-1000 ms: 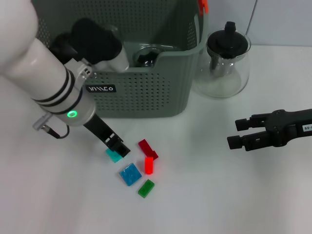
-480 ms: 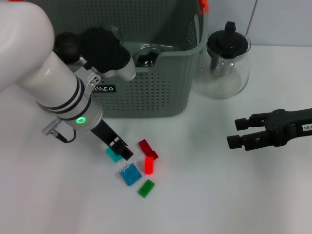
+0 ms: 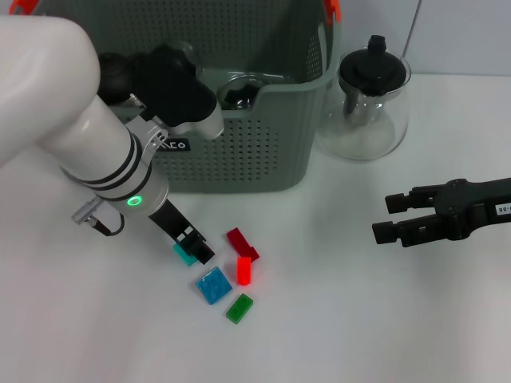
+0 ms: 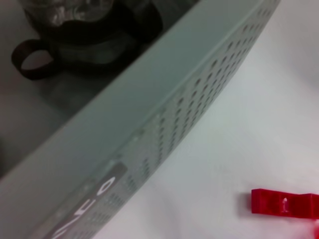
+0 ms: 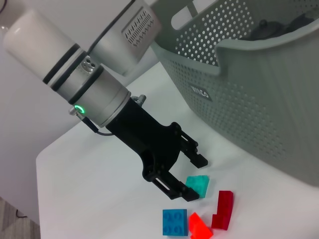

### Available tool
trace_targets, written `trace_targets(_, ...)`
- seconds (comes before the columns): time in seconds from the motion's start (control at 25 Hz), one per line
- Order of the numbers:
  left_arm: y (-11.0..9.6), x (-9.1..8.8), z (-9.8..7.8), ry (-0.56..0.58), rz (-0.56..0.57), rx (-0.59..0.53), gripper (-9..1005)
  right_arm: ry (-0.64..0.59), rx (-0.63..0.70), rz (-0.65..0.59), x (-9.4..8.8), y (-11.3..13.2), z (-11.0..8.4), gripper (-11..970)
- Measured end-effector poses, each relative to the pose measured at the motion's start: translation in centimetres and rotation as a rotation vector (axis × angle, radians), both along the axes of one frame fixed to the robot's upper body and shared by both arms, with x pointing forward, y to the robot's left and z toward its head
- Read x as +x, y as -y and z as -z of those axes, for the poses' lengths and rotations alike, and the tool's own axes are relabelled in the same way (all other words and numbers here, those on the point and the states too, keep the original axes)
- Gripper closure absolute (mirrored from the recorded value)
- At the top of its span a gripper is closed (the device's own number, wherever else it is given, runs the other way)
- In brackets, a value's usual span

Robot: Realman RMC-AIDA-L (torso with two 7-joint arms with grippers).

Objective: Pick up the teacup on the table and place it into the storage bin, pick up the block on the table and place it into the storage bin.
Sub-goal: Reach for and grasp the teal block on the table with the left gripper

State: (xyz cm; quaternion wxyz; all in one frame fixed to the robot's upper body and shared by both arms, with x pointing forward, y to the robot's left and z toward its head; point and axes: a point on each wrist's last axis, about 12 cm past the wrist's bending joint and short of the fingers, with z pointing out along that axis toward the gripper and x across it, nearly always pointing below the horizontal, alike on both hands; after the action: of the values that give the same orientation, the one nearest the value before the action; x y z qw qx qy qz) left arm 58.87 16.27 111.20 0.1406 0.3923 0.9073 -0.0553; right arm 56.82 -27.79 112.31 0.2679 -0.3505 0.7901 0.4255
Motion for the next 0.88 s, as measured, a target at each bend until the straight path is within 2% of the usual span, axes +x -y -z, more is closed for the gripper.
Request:
trace_targets(0.52, 0.61, -0.38, 0.37, -0.002, 0.034, 0.023, 297, 0.001, 0.001, 0.0, -0.01, 0.01, -0.01, 14)
trace_targets(0.72, 0.8, -0.49, 0.42, -0.004, 0.044, 0.028, 518, 0.002, 0.001, 0.0, 0.0, 0.01, 0.0, 14)
trace_targets(0.88, 0.89, -0.59, 0.53, -0.007, 0.05, 0.033, 527, 0.004, 0.0, 0.0, 0.01, 0.01, 0.0, 14)
